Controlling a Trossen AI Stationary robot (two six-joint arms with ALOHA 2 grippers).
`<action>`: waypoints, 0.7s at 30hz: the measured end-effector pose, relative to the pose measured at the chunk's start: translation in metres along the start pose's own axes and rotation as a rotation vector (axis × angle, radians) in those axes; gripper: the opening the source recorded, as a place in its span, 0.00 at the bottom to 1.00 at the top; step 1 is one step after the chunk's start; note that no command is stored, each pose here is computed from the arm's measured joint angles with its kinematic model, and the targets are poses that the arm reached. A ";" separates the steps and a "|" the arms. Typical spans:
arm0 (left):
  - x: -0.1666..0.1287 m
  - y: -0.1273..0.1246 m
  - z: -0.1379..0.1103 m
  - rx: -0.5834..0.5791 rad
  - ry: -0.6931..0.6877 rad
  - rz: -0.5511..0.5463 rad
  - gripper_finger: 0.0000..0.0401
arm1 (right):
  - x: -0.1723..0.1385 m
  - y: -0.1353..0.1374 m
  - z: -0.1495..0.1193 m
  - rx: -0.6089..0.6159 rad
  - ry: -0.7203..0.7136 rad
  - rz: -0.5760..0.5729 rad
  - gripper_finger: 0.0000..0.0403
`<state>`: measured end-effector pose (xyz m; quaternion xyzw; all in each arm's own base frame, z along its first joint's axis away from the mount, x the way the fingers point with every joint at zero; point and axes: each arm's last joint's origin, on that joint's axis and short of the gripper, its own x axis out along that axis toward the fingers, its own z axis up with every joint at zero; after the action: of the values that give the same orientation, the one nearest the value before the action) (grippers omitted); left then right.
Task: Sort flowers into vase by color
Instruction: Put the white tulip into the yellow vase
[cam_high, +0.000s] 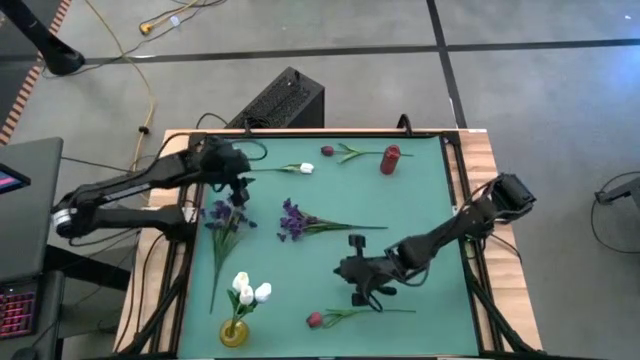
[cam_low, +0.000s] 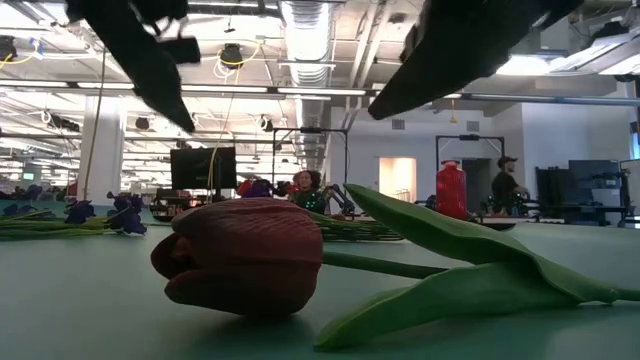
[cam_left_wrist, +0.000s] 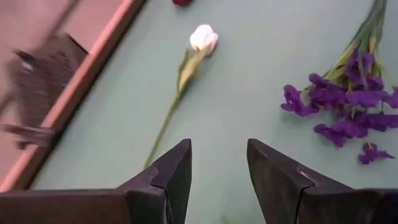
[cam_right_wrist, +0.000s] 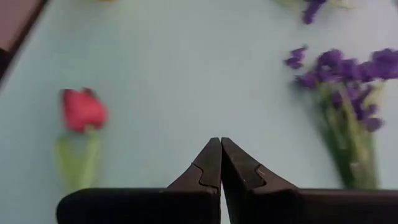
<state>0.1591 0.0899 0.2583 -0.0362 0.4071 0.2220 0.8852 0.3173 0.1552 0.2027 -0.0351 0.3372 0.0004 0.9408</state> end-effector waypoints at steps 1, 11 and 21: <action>0.008 0.004 0.000 -0.013 0.014 -0.017 0.36 | -0.002 0.005 -0.001 0.003 -0.005 0.012 0.08; 0.080 0.019 0.006 0.240 0.099 0.011 0.36 | -0.019 0.048 -0.002 0.079 -0.143 0.074 0.08; 0.126 0.037 -0.015 0.313 0.264 -0.042 0.36 | -0.008 0.055 0.000 0.159 -0.256 0.024 0.08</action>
<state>0.2044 0.1649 0.1598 0.0645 0.5483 0.1310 0.8234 0.3102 0.2102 0.2043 0.0438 0.2141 -0.0106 0.9758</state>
